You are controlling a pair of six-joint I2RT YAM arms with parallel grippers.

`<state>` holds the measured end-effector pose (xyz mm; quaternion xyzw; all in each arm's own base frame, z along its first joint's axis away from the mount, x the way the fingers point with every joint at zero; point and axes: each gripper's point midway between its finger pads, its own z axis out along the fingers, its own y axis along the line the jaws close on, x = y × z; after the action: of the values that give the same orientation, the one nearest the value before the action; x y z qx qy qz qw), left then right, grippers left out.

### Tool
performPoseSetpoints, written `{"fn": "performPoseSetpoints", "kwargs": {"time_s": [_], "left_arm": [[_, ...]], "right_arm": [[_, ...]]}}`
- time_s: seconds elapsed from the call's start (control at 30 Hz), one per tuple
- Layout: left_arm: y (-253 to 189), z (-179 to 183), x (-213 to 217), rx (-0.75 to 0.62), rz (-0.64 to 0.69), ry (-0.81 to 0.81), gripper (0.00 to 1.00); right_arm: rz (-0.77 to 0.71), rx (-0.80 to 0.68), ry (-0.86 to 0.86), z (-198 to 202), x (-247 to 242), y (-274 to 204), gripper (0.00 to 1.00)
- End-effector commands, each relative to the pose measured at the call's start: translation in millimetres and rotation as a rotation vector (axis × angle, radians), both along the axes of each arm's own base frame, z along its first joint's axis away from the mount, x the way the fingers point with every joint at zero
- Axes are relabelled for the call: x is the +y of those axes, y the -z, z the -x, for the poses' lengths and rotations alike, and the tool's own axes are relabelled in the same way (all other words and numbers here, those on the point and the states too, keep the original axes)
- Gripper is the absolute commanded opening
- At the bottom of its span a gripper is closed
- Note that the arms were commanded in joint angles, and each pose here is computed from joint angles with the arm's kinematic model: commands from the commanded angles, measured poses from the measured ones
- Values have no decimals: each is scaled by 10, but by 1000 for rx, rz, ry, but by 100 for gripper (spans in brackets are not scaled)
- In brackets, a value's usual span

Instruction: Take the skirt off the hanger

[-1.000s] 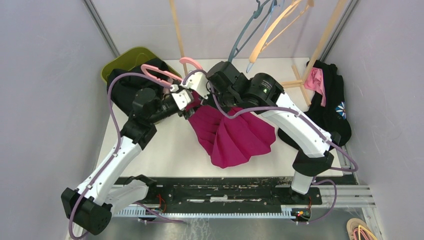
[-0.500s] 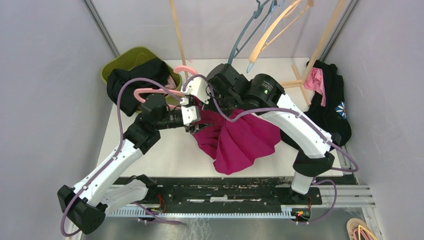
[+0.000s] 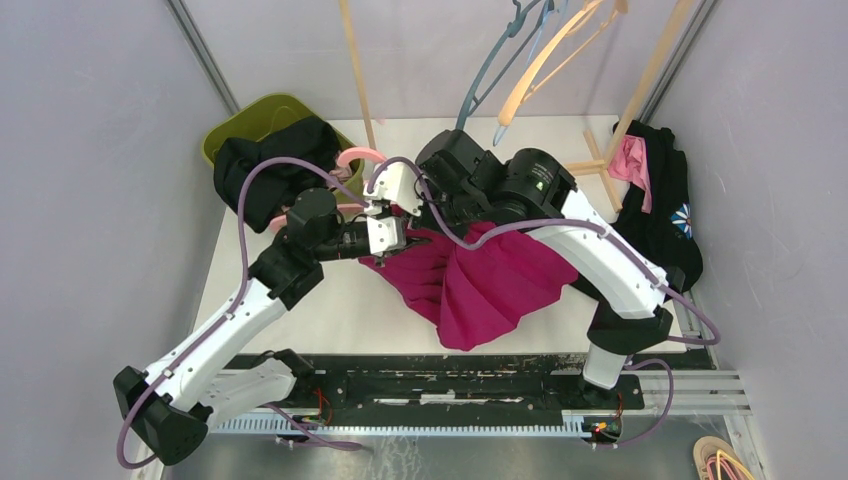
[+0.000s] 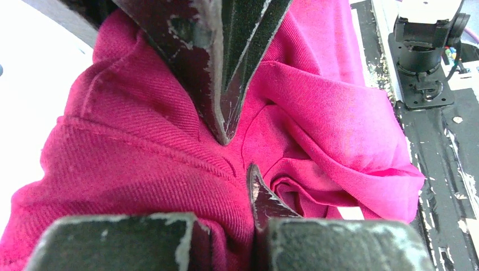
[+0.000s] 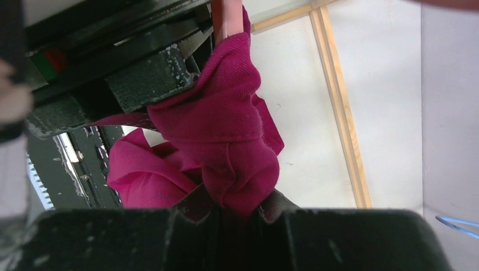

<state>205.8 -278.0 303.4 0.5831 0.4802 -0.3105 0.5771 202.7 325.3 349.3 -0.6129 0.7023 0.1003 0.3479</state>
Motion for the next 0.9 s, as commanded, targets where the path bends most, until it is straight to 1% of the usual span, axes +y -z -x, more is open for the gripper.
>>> {"fn": "performPoseSetpoints", "kwargs": {"time_s": [0.0, 0.1, 0.2, 0.27, 0.33, 0.4, 0.53, 0.67, 0.73, 0.87], "left_arm": [[207, -310, 123, 93, -83, -204, 3], [107, -439, 185, 81, -71, -288, 3], [18, -595, 274, 59, -56, -389, 3], [-7, -698, 350, 33, -60, -456, 3], [25, -767, 401, 10, -90, -490, 3], [80, -806, 417, -4, -118, -497, 3], [164, -857, 408, -16, -146, -494, 3], [165, -972, 405, -25, -151, -502, 3], [136, -1023, 393, -31, -151, -491, 3], [177, -1073, 365, -33, -180, -472, 3]], "right_arm": [[-318, -131, -82, 106, 326, -802, 1], [-303, -128, -76, 97, 316, -749, 1], [-282, -154, -38, 25, 262, -698, 1], [-261, -184, -1, -45, 199, -666, 6], [-245, -208, 30, -102, 147, -641, 16], [-236, -218, 45, -126, 114, -616, 26], [-219, -211, 52, -97, 39, -556, 41], [-188, -193, 49, -30, -92, -429, 47], [-186, -201, 56, -14, -160, -421, 47], [-243, -265, 97, -41, -308, -672, 49]]}}
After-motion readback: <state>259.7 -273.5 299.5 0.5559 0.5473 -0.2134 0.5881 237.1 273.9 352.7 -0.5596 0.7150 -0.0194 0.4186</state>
